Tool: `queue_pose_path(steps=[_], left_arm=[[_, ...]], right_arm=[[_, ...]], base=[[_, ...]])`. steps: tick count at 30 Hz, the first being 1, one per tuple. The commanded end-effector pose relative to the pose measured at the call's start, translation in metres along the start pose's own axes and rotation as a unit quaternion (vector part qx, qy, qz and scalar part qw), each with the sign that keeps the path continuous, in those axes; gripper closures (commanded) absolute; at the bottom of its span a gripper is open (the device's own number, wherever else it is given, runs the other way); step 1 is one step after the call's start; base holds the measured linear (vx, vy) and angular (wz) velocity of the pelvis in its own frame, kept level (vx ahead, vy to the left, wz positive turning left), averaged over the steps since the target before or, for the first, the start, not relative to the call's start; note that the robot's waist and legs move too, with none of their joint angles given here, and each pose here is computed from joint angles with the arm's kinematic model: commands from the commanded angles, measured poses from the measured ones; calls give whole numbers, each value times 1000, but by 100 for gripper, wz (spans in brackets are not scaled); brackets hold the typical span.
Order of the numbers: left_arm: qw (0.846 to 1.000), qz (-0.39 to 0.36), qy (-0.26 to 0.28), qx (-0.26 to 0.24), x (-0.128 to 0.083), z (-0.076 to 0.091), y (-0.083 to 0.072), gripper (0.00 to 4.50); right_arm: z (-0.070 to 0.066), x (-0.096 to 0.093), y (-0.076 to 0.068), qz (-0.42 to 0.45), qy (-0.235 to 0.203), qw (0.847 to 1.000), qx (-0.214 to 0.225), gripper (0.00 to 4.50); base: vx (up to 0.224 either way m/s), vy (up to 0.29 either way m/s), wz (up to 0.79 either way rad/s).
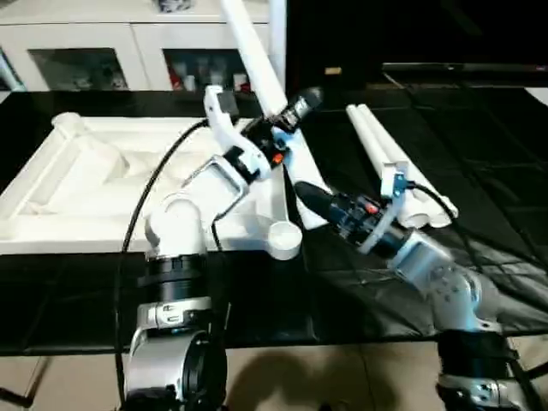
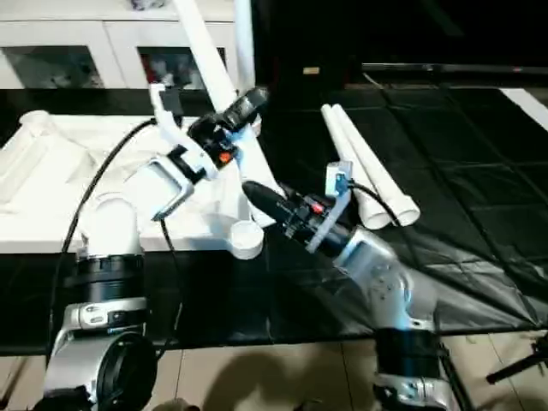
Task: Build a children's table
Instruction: Pick table leg
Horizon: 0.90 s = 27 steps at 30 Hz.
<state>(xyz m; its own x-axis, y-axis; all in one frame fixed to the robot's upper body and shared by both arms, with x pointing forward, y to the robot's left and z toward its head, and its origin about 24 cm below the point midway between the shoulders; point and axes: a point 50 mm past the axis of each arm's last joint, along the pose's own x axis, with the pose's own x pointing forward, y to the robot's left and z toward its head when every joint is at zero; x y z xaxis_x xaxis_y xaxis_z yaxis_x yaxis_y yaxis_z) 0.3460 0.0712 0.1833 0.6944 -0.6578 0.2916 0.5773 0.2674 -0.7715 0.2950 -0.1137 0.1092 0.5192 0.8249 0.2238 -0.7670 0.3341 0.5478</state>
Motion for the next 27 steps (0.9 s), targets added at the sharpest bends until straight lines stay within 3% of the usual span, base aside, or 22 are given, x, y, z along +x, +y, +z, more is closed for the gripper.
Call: queue_pose_path(steps=[1,6,8,14,20,27], left_arm=[[1000,-6,5,5,1,-2,-7,36],[999,44,9,22,0,-3,-2,73],[995,85,13,56,-1,-3,4,83],[987,129,17,99,-1,-5,9,139],[986,130,21,100,3,-10,8,184],[983,149,-2,108,3,-5,11,228]], right_arm=[[-2,3,-2,-20,19,999,-31,178],[-2,8,-10,-75,43,990,-113,179],[0,11,-13,-99,50,981,-160,180],[-1,18,-9,-94,74,966,-229,180],[-5,21,-8,-89,83,960,-254,180],[-3,21,-14,-117,76,951,-278,180]], base=[[0,0,0],[0,0,0],[0,0,0],[0,0,0],[0,0,0],[0,0,0]])
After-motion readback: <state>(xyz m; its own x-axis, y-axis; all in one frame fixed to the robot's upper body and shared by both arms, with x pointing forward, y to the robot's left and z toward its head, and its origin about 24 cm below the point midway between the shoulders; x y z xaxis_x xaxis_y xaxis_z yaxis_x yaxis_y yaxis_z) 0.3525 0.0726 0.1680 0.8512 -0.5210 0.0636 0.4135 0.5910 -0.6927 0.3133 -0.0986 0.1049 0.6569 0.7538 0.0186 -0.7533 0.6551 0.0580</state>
